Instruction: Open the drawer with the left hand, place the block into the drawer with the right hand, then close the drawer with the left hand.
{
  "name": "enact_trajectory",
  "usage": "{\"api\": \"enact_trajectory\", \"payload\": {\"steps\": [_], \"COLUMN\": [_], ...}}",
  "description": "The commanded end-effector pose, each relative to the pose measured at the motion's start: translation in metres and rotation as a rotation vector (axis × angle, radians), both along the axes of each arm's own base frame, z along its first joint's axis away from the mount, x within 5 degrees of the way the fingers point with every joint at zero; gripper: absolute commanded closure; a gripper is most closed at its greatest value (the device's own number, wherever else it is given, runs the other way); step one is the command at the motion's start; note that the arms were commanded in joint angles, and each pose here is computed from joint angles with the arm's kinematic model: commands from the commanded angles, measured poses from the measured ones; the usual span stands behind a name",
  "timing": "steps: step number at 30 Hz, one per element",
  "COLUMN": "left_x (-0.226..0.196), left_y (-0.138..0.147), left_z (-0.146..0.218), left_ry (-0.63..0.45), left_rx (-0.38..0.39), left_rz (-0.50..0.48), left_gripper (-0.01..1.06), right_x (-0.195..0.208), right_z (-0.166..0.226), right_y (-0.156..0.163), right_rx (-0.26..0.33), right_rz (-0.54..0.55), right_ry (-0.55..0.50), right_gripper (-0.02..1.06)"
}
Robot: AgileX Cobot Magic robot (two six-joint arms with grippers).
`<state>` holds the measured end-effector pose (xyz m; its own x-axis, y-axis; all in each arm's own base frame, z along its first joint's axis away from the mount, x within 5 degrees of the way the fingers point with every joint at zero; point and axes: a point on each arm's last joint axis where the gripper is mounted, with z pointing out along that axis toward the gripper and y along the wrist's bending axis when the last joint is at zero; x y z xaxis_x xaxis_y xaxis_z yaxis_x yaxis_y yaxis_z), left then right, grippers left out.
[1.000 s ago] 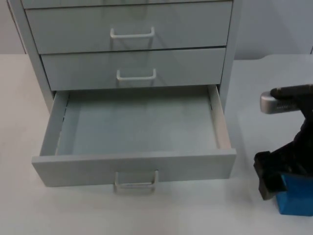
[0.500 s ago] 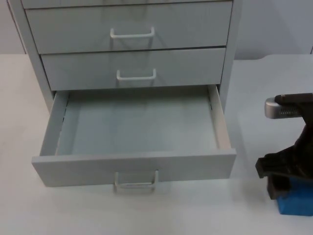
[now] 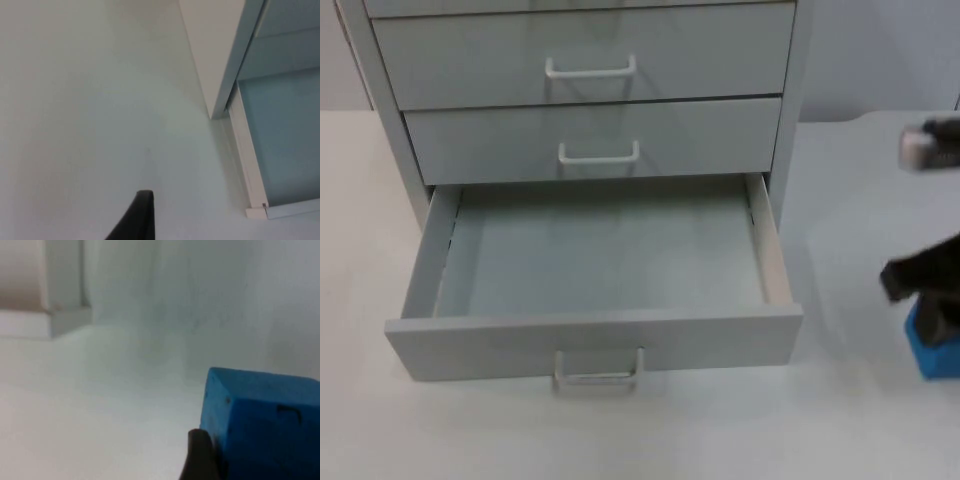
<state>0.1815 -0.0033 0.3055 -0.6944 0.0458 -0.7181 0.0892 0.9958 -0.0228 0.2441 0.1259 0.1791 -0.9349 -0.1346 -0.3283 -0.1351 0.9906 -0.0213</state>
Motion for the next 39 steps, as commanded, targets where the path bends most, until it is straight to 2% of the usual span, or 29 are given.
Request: {"api": "enact_trajectory", "payload": {"steps": [1, 7, 11, 14, 19, 24, 30, 33, 35, 39], "left_x": [0.0, 0.0, 0.0, 0.0, 0.0, 0.0, 0.0, 0.0, 0.0, 0.0], "left_y": [-0.001, -0.001, -0.001, -0.001, -0.001, -0.001, -0.001, -0.001, -0.001, -0.001], "left_z": [-0.001, -0.001, -0.001, -0.001, -0.001, -0.001, -0.001, -0.001, -0.001, -0.001], "left_ry": [-0.001, -0.001, -0.002, -0.002, -0.002, -0.002, -0.002, -0.002, -0.002, -0.002], "left_rx": [-0.022, -0.025, -0.03, -0.03, -0.034, -0.034, -0.034, -0.034, -0.034, -0.036], "left_rz": [0.009, 0.01, 0.01, 0.01, 0.011, 0.011, 0.011, 0.011, 0.011, 0.011], "left_gripper": [0.0, 0.0, 0.0, 0.0, 0.0, 0.0, 0.0, 0.0, 0.0, 0.0], "right_x": [-0.007, -0.023, -0.022, -0.021, -0.025, -0.017, 0.008, 0.026, 0.031, 0.054], "right_z": [0.024, 0.062, 0.064, 0.065, 0.069, 0.082, 0.077, 0.061, 0.057, 0.026], "right_y": [-0.005, -0.015, -0.014, -0.012, 0.004, 0.036, 0.086, 0.116, 0.126, 0.15], "right_rx": [0.022, 0.078, 0.082, 0.107, 0.142, 0.153, 0.132, 0.122, 0.123, 0.13], "right_rz": [0.009, 0.003, 0.017, 0.019, 0.096, 0.184, 0.27, 0.302, 0.315, 0.332], "right_ry": [-0.056, -0.166, -0.172, -0.186, -0.234, -0.263, -0.254, -0.235, -0.239, -0.244], "right_gripper": [1.04, 1.04, 1.04, 1.05, 1.05, 1.05, 1.05, 1.05, 1.05, 1.05]}}
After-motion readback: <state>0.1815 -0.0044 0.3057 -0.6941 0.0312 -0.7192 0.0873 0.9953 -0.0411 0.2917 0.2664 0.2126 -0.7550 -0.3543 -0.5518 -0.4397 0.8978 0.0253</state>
